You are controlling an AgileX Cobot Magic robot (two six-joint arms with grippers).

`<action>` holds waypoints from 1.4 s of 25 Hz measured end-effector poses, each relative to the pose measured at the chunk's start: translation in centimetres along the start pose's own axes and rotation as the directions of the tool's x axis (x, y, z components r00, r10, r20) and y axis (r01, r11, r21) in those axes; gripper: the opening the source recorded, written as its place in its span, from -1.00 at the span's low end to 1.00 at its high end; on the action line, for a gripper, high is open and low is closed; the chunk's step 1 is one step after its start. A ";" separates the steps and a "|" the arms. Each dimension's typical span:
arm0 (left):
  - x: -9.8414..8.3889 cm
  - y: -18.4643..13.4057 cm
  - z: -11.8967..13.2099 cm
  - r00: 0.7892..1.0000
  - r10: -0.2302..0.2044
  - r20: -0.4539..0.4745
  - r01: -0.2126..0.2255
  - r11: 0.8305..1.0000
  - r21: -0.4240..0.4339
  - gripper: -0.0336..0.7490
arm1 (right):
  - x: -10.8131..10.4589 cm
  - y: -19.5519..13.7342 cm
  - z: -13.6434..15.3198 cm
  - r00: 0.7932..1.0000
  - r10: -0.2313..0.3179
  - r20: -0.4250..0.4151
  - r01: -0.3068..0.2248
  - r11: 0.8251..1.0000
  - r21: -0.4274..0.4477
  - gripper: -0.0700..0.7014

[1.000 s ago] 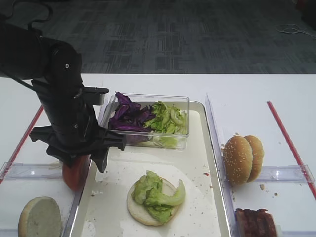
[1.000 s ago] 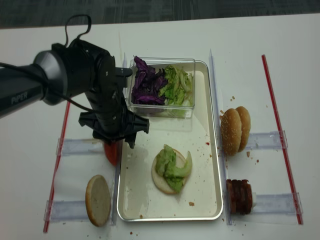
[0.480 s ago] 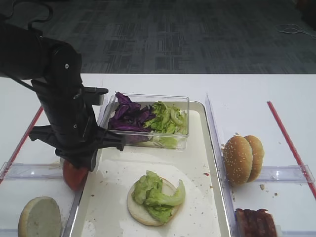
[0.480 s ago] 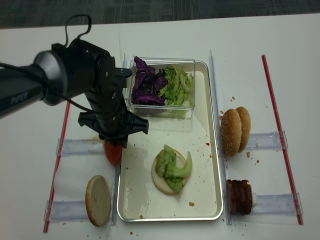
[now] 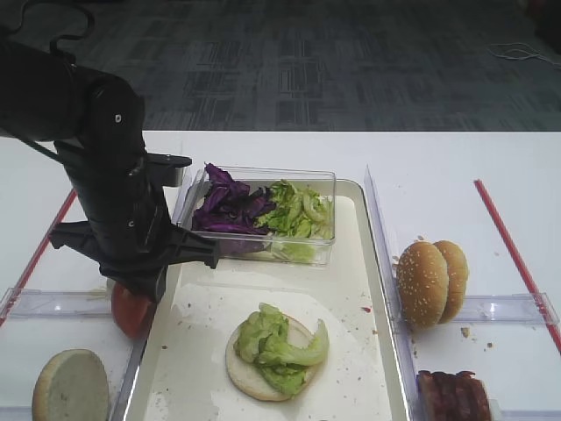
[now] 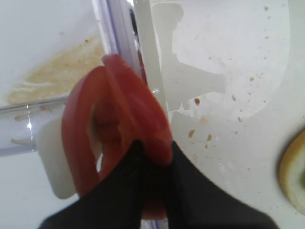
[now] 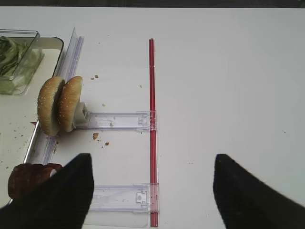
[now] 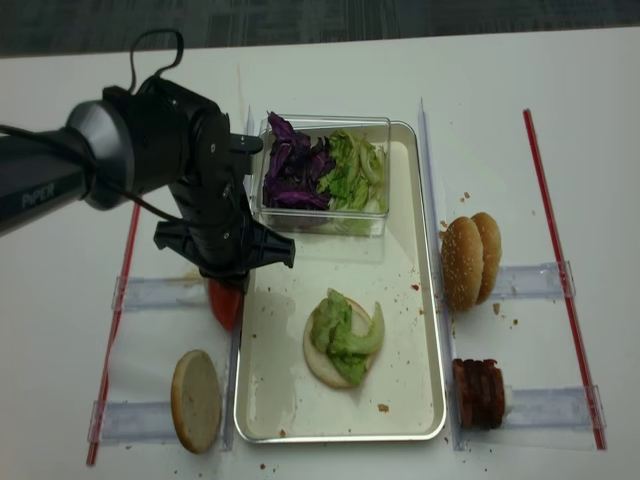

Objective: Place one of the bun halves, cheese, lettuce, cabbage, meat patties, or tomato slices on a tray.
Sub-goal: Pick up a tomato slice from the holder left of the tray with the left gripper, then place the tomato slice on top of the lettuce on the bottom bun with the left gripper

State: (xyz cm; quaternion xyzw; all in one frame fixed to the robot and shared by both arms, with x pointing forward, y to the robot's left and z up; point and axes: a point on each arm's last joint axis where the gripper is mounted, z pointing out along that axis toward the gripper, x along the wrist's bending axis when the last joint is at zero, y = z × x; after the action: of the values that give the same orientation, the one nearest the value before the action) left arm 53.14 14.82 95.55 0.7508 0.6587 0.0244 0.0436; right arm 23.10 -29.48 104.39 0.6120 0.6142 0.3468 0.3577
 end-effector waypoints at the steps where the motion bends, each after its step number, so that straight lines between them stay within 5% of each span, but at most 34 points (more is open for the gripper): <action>1: 0.0 0.0 0.0 1.000 0.000 0.000 0.000 1.000 0.000 -0.67 | 0.0 0.0 0.0 1.000 0.000 0.000 0.000 1.000 0.000 0.63; 13: 0.0 0.3 -5.1 1.000 -0.002 0.028 0.004 0.997 -0.077 -0.68 | 0.0 0.0 0.0 1.000 0.000 0.000 0.000 1.000 0.000 0.63; 20: -0.1 -0.1 -5.3 0.999 -0.003 0.032 0.004 0.999 -0.044 -0.68 | 0.0 0.0 0.0 1.000 0.000 0.000 0.000 1.000 0.000 0.63; 24: -1.3 -0.6 -5.3 0.993 0.056 0.102 -0.054 0.998 -0.023 -0.68 | 0.0 0.0 0.0 1.000 0.000 0.000 0.000 1.000 0.000 0.63; 29: -4.3 -1.8 -5.6 0.950 0.163 0.265 -0.168 0.986 -0.001 -0.68 | 0.0 0.0 0.0 1.000 0.000 0.000 0.000 1.000 0.000 0.63; 35: -7.5 -3.1 -6.4 0.842 0.238 0.484 -0.264 0.964 -0.015 -0.68 | 0.0 0.0 0.0 1.000 0.000 0.000 0.000 1.000 0.000 0.63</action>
State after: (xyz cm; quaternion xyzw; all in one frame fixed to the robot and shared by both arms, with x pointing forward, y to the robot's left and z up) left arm 48.45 7.96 101.78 0.8136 0.5236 -0.1746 0.1828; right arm 23.10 -29.48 104.39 0.6120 0.6142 0.3468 0.3577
